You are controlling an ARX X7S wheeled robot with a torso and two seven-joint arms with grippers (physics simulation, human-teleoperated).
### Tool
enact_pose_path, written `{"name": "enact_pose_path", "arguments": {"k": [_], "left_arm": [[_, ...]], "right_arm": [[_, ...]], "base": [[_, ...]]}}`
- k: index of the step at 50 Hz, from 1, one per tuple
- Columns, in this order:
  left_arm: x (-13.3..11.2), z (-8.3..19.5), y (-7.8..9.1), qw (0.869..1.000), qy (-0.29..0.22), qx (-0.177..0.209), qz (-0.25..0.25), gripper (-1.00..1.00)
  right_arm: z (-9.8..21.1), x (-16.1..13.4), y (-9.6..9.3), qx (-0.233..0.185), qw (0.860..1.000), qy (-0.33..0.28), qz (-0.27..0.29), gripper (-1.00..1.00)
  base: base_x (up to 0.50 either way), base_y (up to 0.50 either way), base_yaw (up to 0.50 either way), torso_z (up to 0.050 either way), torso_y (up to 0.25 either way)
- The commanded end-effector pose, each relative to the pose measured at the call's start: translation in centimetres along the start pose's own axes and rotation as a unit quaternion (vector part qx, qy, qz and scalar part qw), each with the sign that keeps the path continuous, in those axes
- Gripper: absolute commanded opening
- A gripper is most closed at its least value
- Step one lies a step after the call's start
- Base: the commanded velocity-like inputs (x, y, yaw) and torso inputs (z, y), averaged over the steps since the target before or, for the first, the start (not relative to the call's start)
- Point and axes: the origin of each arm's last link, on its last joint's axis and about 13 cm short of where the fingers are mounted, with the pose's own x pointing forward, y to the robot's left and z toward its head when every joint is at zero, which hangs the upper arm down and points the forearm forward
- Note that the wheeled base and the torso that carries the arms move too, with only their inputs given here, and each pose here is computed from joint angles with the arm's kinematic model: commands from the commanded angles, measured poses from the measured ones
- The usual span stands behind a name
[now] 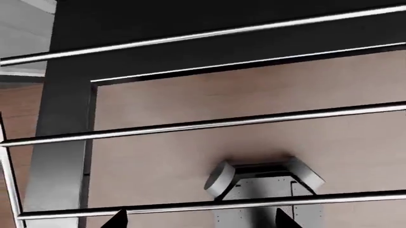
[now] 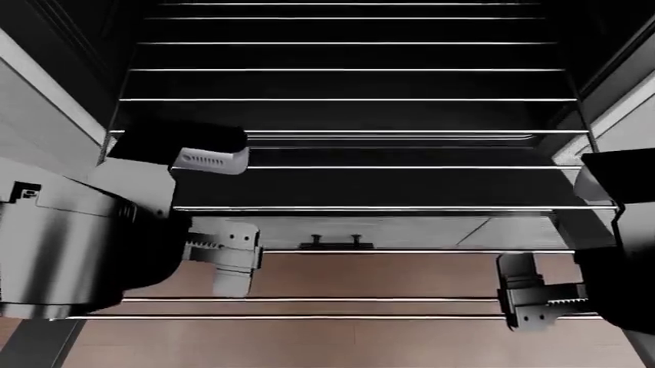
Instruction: Fully slide the bottom oven rack out.
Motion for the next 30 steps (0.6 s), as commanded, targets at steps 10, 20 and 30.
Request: {"name": "enact_pose_path", "arguments": {"k": [10, 20, 30], "left_arm": [[5.9, -17.1, 0.4, 0.820, 0.476, 0.309, -0.078, 1.00], [4.7, -18.2, 0.7, 0.791, 0.513, 0.319, -0.092, 1.00], [3.6, -20.3, 1.9, 0.758, 0.563, 0.314, -0.100, 1.00]], "right_arm": [[-9.7, 4.0, 0.9, -0.123, 0.921, 0.369, 0.024, 1.00], [-10.9, 2.8, 0.5, -0.153, 0.894, 0.418, 0.048, 1.00], [-12.5, 1.6, -0.1, -0.208, 0.858, 0.465, 0.060, 1.00]], "base": [[0.00, 0.00, 0.00, 0.000, -0.047], [-0.01, 0.00, 0.00, 0.000, -0.047], [-0.01, 0.00, 0.00, 0.000, -0.045]]}}
